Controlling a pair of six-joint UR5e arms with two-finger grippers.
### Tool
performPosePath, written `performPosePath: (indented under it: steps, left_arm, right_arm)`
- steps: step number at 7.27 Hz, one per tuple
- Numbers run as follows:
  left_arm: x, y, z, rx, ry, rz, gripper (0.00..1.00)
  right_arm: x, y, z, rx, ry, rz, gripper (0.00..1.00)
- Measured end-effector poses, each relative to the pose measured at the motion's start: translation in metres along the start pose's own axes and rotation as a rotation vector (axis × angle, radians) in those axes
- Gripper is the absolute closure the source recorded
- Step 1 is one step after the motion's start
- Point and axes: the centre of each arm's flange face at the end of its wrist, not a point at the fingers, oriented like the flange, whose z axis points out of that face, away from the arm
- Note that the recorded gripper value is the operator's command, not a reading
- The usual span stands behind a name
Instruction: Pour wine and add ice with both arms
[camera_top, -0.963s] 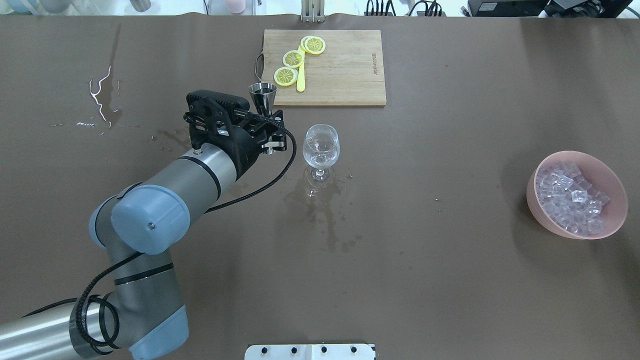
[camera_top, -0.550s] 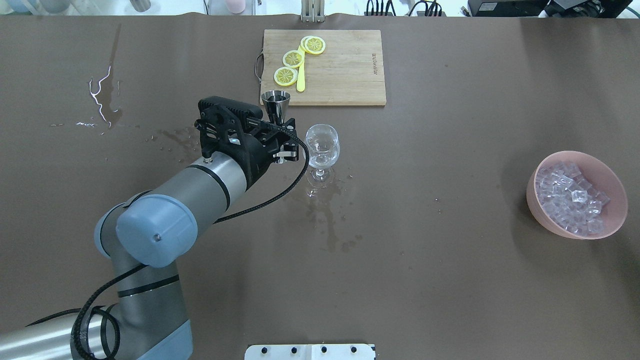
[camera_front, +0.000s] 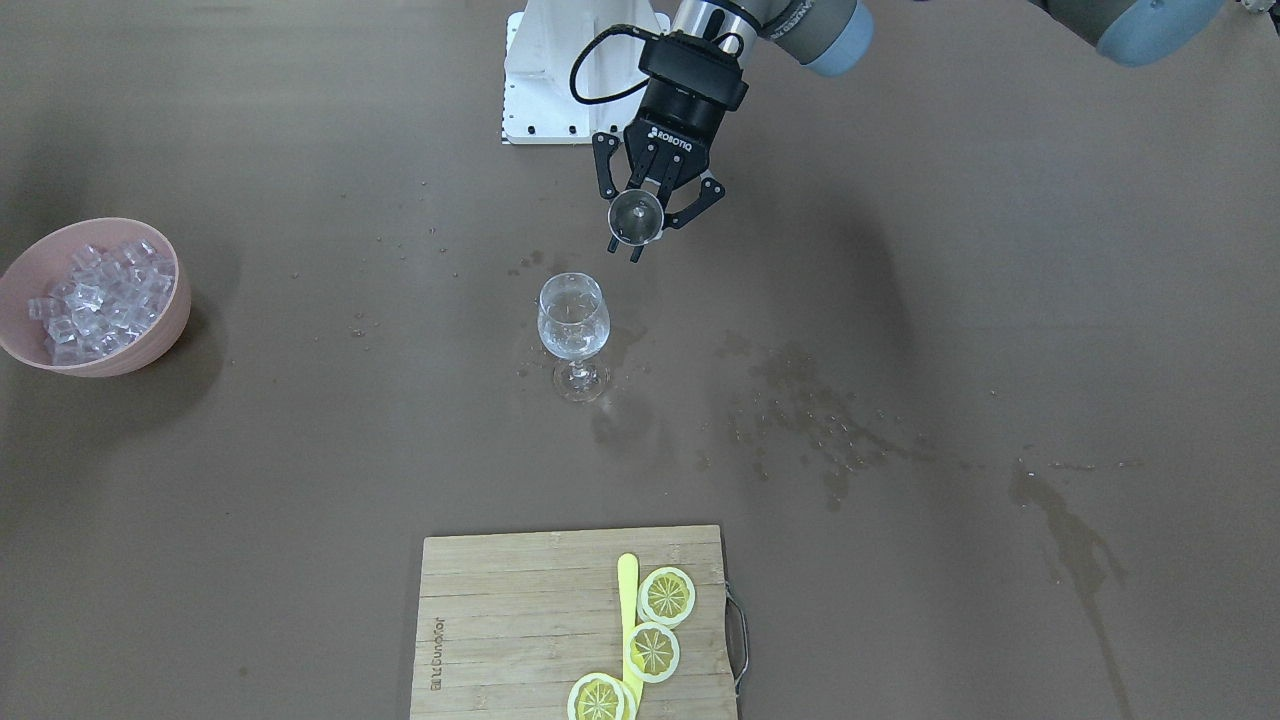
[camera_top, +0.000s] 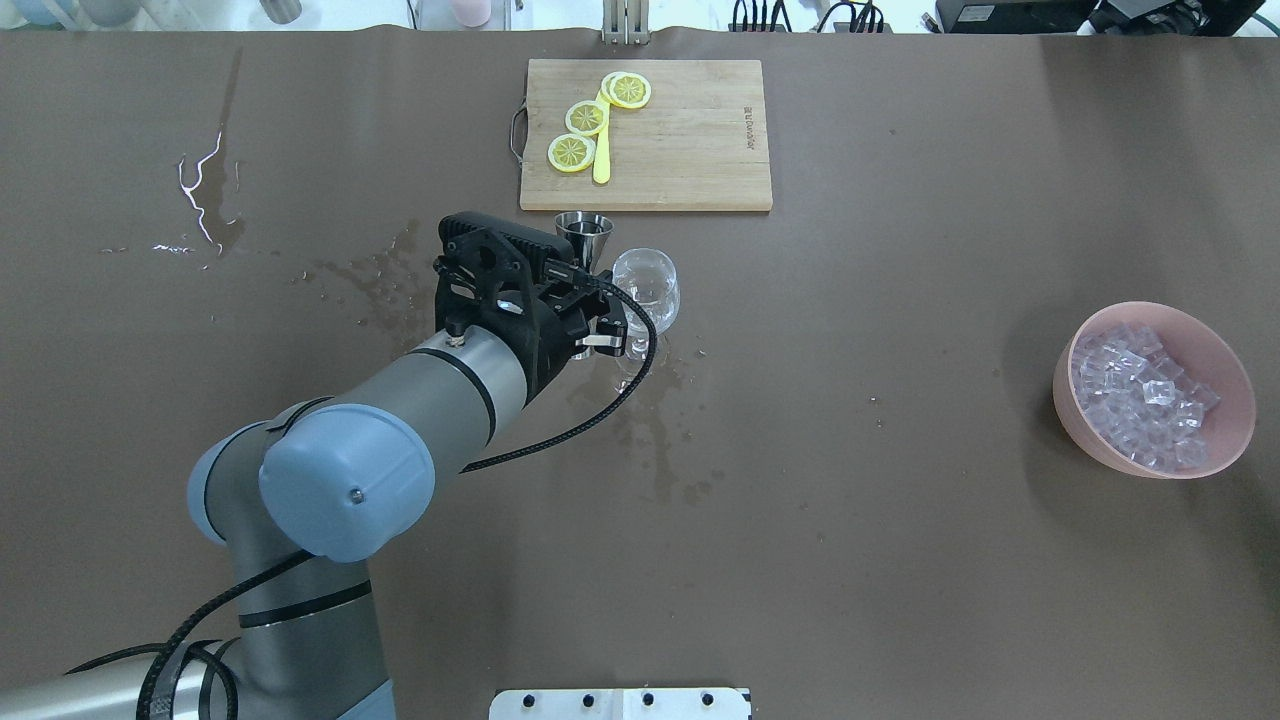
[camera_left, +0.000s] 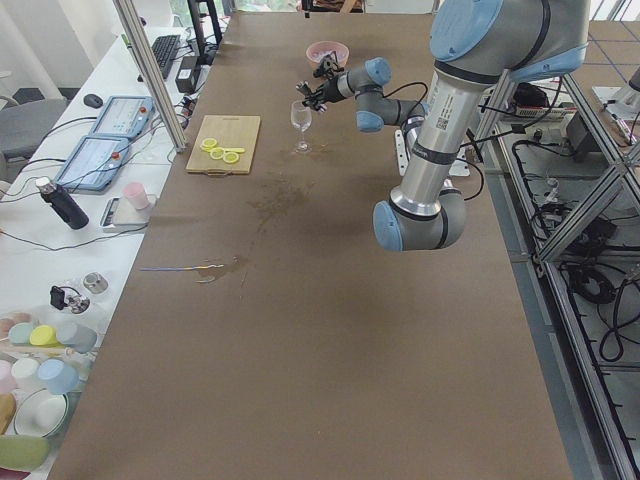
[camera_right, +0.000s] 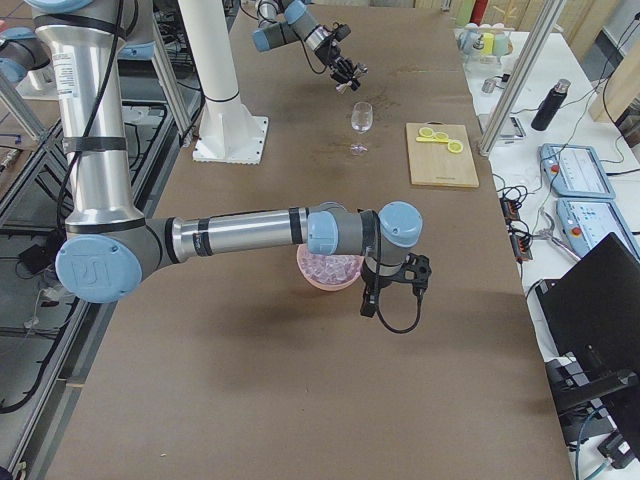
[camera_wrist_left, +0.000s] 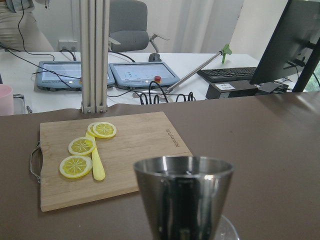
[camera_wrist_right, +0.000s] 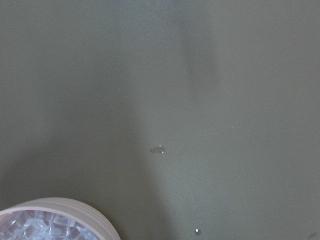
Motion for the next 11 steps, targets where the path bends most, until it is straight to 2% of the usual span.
performPosePath:
  steps: [7,11]
  left_arm:
    - [0.043,-0.020,-0.005,-0.193,-0.077,0.077,1.00]
    - [0.052,-0.019,-0.007,-0.288,-0.090,0.103,1.00]
  right_arm:
    - [-0.003,-0.003,-0.002,0.003,-0.002,-0.005,0.00]
    - [-0.003,-0.003,-0.002,0.003,-0.002,-0.005,0.00]
